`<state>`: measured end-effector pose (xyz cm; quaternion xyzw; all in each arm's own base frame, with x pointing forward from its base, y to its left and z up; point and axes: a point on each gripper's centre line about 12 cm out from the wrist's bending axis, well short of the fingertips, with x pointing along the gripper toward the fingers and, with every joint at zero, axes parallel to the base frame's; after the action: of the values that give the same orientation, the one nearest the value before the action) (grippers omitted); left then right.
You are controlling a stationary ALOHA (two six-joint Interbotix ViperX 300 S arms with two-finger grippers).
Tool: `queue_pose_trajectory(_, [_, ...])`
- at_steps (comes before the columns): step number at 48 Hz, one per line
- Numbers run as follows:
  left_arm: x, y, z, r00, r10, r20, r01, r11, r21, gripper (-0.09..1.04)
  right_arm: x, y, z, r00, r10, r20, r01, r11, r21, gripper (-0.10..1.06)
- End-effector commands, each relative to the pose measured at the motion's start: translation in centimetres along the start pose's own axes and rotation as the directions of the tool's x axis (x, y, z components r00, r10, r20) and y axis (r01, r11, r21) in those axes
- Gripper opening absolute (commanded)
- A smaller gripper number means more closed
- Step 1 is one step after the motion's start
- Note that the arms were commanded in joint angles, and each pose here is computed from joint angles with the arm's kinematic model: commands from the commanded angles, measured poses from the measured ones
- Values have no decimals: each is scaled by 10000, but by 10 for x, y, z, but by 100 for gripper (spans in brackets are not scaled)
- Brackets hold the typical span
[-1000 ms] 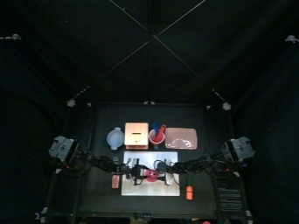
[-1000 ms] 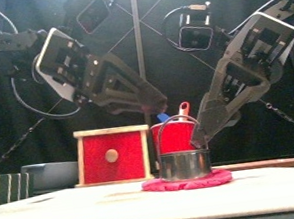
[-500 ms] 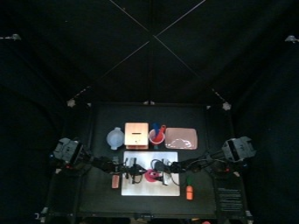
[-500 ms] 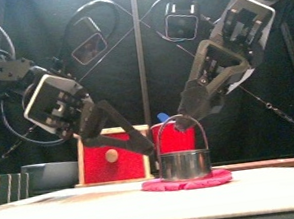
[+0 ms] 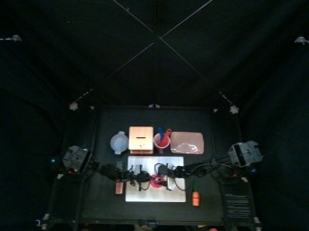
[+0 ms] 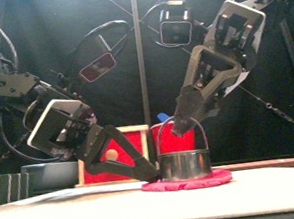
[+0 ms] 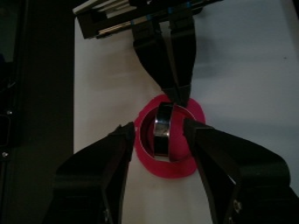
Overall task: Get the cutter from the drawer then cut the dough then place the extra dough in the bowl
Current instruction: Cut the dough
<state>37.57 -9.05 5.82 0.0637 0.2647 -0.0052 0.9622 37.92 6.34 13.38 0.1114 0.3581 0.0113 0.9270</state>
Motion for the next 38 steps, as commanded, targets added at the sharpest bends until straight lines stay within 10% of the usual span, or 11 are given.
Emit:
queue_pose_trajectory(1, [2,-3,7,9999,-63,148,64,10000,-53,48,-2,2,14,9997,103,219,-104,9999,69,83])
queue_pose_trajectory(38, [1,-2,-1,9994,27,-335,-40,9992,-397,48,-31,13,56,9957,924,-59,-921,9950,391,49])
